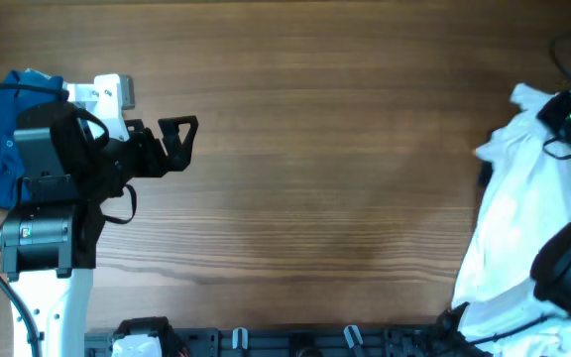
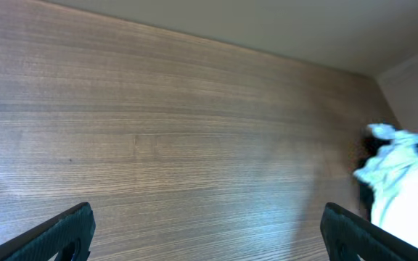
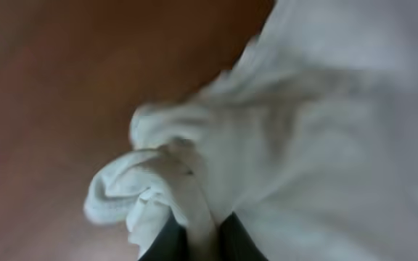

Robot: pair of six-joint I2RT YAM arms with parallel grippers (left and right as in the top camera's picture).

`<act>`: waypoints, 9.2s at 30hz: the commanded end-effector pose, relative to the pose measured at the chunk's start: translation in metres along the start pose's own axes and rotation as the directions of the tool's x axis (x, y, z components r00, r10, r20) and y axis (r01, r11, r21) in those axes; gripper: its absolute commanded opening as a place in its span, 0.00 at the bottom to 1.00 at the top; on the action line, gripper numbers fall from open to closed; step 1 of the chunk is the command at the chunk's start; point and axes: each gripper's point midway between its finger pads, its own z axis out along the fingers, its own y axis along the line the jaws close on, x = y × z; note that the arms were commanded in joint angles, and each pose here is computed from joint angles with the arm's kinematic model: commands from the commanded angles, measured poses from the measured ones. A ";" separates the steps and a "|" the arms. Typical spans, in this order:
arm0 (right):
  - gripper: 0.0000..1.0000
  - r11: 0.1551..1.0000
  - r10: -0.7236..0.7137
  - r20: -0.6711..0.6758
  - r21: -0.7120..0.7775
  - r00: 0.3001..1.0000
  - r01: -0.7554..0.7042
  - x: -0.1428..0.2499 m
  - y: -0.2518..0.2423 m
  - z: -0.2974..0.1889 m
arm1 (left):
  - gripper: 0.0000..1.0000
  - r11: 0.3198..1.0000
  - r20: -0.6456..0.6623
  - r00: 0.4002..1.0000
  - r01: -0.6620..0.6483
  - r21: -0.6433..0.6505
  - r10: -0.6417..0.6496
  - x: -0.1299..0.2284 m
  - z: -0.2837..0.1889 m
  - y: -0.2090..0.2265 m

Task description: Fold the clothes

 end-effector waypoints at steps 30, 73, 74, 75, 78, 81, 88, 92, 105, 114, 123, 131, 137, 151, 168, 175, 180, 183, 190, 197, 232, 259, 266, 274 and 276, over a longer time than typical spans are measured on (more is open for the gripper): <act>0.58 0.902 -0.270 -0.140 -0.383 0.953 0.200 0.054 0.076 0.000 | 1.00 1.000 -0.003 1.000 0.011 0.014 -0.011 -0.002 -0.004 -0.004; 0.04 0.928 -0.123 0.260 -0.312 0.958 0.204 -0.017 0.153 -0.166 | 1.00 1.000 -0.015 1.000 0.017 0.011 -0.016 -0.001 0.001 -0.002; 0.08 0.930 -0.177 0.164 -0.296 0.970 0.219 0.008 0.150 -0.146 | 1.00 1.000 -0.015 1.000 0.017 0.012 -0.017 -0.001 0.001 -0.002; 0.19 0.928 -0.222 0.094 -0.286 0.971 0.240 0.027 0.150 -0.130 | 1.00 1.000 -0.015 1.000 0.017 0.011 -0.016 -0.001 0.001 -0.002; 0.81 0.960 -0.278 -0.208 -0.094 0.938 0.264 0.096 0.120 -0.049 | 1.00 1.000 -0.015 1.000 0.017 0.011 -0.016 -0.001 0.001 -0.002; 0.87 0.962 -0.267 -0.354 -0.034 0.897 0.273 0.134 0.100 0.013 | 1.00 1.000 -0.016 1.000 0.017 0.011 -0.017 -0.001 0.001 -0.002; 0.16 0.957 -0.268 -0.422 -0.008 0.866 0.292 0.163 0.083 0.065 | 1.00 1.000 -0.017 1.000 0.017 0.013 -0.017 -0.001 0.001 -0.002; 0.04 0.970 -0.231 -0.286 0.013 0.930 0.244 0.104 0.093 0.021 | 1.00 1.000 -0.017 1.000 0.018 0.015 -0.017 -0.001 0.001 -0.002; 0.04 0.970 -0.100 0.235 -0.195 0.967 0.148 -0.040 0.126 -0.146 | 1.00 1.000 -0.019 1.000 0.018 0.014 -0.018 0.000 0.001 -0.002; 0.05 0.215 -0.375 0.396 -0.843 0.838 0.494 0.112 0.430 -0.431 | 1.00 0.999 0.169 0.984 -0.044 -0.024 0.047 -0.035 -0.030 -0.004; 0.63 0.352 -0.564 0.432 -0.645 0.703 0.678 0.183 0.426 -0.406 | 1.00 0.995 0.305 0.948 -0.070 -0.077 0.091 -0.054 -0.065 -0.006; 0.66 0.578 -0.497 0.367 -0.536 0.786 0.616 0.123 0.360 -0.394 | 0.92 0.973 -0.067 0.971 -0.230 -0.025 0.228 -0.006 0.124 0.004; 0.73 0.672 -0.530 0.264 -0.449 0.806 0.589 0.128 0.330 -0.373 | 0.94 0.972 -0.120 0.965 -0.235 -0.016 0.232 0.044 0.274 0.059; 0.77 0.799 -0.562 0.114 -0.178 0.819 0.574 0.137 0.294 -0.310 | 0.04 0.941 -0.112 0.992 -0.092 -0.326 0.058 0.068 0.300 0.204; 0.68 0.859 -0.411 -0.660 -0.048 0.629 0.510 0.193 0.199 -0.024 | 0.52 0.936 0.311 0.942 0.215 -0.279 -0.124 -0.100 0.102 0.226; 0.70 0.759 -0.552 -0.711 -0.213 0.435 0.615 0.216 0.162 0.048 | 0.73 0.961 0.144 0.980 0.168 -0.219 -0.139 -0.069 0.083 0.133; 0.52 0.798 -0.552 -0.741 -0.336 0.383 0.500 0.263 0.163 0.054 | 0.74 0.968 0.054 0.987 0.156 -0.196 -0.148 -0.047 0.091 0.110; 0.09 0.792 -0.591 -0.724 -0.437 0.357 0.426 0.271 0.178 0.040 | 0.75 0.963 0.014 0.985 0.171 -0.207 -0.171 -0.036 0.091 0.111; 0.04 0.639 -0.540 0.063 -0.619 0.840 0.457 0.053 0.357 -0.097 | 0.75 0.964 -0.018 0.986 0.159 -0.215 -0.166 -0.028 0.091 0.112; 0.99 0.811 -0.448 0.032 -0.405 0.894 0.421 0.031 0.326 -0.067 | 0.78 0.960 -0.047 0.982 0.168 -0.224 -0.183 -0.020 0.090 0.113; 0.59 0.715 -0.600 -0.220 -0.578 0.769 0.393 0.295 0.396 -0.172 | 0.75 0.984 -0.506 0.855 0.028 -0.174 -0.114 0.135 0.109 0.081; 0.04 0.679 -0.565 -0.404 -0.723 0.720 0.127 0.242 0.330 -0.082 | 0.80 0.996 -0.502 0.864 -0.082 -0.040 0.051 0.138 0.138 0.036; 0.15 0.347 -0.570 -0.008 -0.908 0.821 0.233 0.245 0.456 -0.134 | 0.82 0.996 -0.493 0.868 -0.084 -0.037 0.055 0.136 0.139 0.036; 0.66 0.365 -0.684 0.072 -0.828 0.726 0.426 0.270 0.438 -0.110 | 0.82 0.996 -0.493 0.868 -0.084 -0.037 0.055 0.136 0.139 0.036; 0.80 0.640 -0.607 -0.144 -0.671 0.782 0.374 0.243 0.381 -0.063 | 0.82 0.996 -0.493 0.868 -0.084 -0.037 0.055 0.136 0.139 0.036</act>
